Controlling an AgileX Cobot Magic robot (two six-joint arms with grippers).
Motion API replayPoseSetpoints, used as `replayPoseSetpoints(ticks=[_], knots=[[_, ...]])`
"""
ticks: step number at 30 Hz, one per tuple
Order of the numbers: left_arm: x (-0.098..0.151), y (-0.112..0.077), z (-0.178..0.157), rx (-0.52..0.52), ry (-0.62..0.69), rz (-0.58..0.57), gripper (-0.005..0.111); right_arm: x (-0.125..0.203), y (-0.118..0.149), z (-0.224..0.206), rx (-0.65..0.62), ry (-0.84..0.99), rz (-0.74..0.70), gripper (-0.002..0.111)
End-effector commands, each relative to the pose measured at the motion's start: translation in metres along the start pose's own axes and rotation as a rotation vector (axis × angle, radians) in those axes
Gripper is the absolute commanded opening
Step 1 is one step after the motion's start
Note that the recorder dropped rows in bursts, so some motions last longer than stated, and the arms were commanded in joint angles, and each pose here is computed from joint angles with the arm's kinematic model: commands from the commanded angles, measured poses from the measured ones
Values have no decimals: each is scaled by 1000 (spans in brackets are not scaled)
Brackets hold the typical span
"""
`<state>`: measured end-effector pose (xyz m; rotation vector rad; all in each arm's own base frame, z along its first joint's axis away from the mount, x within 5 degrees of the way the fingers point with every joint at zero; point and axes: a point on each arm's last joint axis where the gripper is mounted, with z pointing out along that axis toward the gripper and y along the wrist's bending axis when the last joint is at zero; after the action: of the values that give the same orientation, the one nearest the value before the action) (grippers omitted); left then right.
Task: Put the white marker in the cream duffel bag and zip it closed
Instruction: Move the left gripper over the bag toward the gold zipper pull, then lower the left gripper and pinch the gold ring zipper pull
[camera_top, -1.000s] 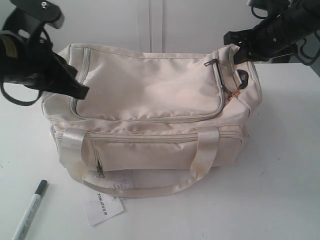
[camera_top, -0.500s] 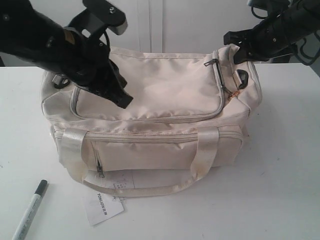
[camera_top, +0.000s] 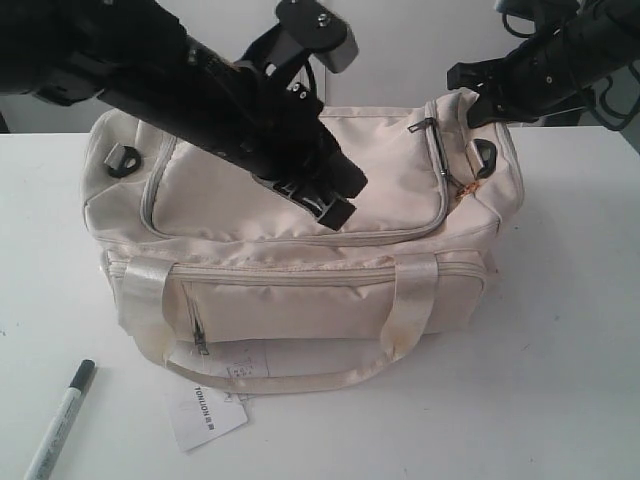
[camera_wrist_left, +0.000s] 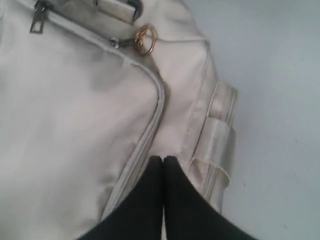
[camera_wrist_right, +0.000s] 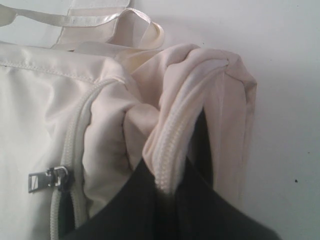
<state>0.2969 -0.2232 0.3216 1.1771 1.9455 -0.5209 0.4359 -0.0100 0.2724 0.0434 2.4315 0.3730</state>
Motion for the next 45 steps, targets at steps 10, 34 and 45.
replayPoseSetpoints(ticks=[10,34,45], knots=[[-12,-14,41,1,-176,203,0,-2,0,-2,-2,-14,-7,0],[-21,-12,96,-114,-180,338,44,-2,0,-2,-2,-14,-7,0],[-14,-9,116,-95,-154,332,44,-2,0,-2,-3,-14,19,0]])
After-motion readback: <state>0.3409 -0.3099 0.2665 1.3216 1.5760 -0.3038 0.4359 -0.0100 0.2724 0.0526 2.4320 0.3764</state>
